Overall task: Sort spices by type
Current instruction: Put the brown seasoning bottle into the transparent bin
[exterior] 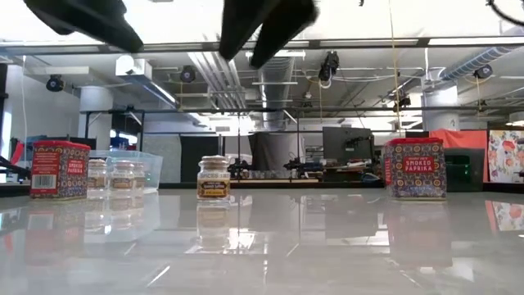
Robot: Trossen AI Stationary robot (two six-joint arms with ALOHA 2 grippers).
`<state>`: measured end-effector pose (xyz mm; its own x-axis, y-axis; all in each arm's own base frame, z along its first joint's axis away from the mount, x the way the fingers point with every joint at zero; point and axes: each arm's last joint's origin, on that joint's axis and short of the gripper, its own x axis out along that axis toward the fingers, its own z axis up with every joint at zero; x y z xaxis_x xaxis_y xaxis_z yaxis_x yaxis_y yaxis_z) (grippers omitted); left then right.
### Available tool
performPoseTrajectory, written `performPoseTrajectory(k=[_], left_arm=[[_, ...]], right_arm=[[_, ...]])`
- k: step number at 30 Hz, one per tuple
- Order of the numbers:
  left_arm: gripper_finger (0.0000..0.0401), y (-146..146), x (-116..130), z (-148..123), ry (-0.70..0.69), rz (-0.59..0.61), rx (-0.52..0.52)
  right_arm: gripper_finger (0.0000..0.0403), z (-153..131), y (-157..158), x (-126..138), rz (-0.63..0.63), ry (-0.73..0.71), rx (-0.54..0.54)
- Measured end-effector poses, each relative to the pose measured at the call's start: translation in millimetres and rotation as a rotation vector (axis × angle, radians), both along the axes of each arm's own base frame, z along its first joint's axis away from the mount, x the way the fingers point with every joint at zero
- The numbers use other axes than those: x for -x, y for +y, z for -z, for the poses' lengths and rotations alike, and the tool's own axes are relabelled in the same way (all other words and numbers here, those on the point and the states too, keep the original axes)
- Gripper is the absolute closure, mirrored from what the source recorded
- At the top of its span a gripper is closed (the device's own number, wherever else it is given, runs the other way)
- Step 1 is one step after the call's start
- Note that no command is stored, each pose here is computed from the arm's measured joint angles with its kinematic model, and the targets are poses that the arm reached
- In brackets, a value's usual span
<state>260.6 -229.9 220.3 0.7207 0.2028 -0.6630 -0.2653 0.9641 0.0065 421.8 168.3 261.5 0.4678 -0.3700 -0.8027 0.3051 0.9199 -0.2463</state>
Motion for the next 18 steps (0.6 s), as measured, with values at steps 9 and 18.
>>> performPoseTrajectory(k=[9,18], left_arm=[[0.0195,69.2,-27.8,-7.8,0.161,-0.119,-0.026],[0.0138,118.0,-51.2,-8.1,0.259,-0.085,-0.007]], right_arm=[[0.0039,1.5,106.7,87.2,0.002,-0.086,-0.025],[0.0038,34.6,142.1,139.6,0.170,-0.282,-0.030]])
